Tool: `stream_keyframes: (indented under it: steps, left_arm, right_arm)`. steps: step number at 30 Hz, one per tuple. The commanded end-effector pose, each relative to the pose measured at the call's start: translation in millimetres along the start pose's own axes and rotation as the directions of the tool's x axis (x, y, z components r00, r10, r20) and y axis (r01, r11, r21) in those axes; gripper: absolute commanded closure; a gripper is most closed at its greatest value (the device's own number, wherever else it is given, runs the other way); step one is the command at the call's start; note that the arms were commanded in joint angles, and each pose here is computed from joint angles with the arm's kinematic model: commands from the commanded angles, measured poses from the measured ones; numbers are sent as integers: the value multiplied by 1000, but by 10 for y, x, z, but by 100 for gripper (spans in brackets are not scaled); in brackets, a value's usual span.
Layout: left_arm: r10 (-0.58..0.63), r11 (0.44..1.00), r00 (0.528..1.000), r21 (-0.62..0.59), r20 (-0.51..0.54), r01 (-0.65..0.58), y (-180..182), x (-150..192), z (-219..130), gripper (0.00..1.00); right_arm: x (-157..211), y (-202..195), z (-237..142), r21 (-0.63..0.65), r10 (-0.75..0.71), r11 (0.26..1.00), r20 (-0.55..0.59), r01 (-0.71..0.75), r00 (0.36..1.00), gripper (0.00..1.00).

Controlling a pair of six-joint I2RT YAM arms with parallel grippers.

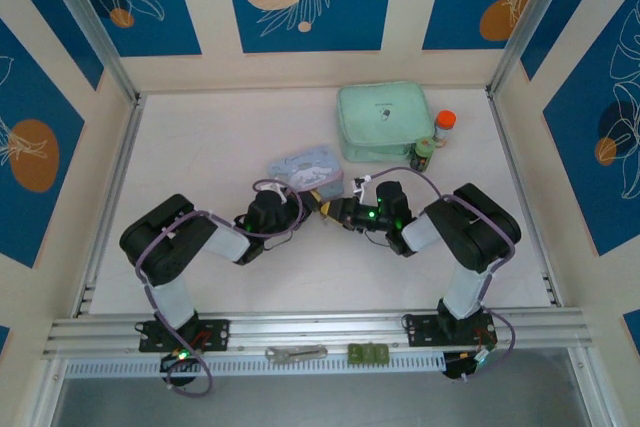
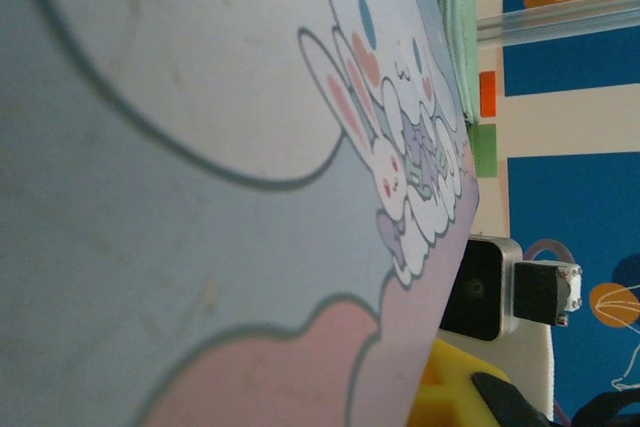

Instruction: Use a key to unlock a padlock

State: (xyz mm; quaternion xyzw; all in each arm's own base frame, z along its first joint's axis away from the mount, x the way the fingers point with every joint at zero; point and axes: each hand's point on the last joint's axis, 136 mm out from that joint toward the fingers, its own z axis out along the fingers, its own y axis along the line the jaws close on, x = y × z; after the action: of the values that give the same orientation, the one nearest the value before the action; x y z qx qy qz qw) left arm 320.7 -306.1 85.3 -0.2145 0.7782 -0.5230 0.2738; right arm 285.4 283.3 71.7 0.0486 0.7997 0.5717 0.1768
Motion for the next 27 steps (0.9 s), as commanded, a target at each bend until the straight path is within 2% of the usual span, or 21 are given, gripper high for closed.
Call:
stream_keyframes:
  steps: [1, 6, 10, 16, 22, 27]
  left_arm:
    - [13, 987, 1000, 159, 1, -13, -478, -15, -53, 100]
    - [12, 987, 1000, 158, 12, -14, -466, -25, -61, 100]
    - [-1, 985, 1000, 172, 24, -3, -486, -48, -58, 100]
    - [-35, 975, 999, 219, 17, 31, -567, -53, -30, 100]
    - [-39, 976, 999, 217, 20, 33, -550, -50, -53, 100]
    - [-37, 976, 999, 213, 21, 32, -540, -49, -70, 100]
  right_arm:
    - [77, 34, 34, -39, 15, 999, -30, -17, 999, 80]
    - [85, 86, 59, -75, 26, 997, -38, -29, 999, 82]
    - [166, 95, 83, -75, 30, 997, -51, -34, 998, 71]
    - [208, 45, 76, -69, 37, 997, -53, -40, 998, 68]
    - [164, 75, 66, -81, 34, 996, -41, -38, 999, 82]
    - [114, 61, 24, -83, 48, 995, -23, -50, 999, 86]
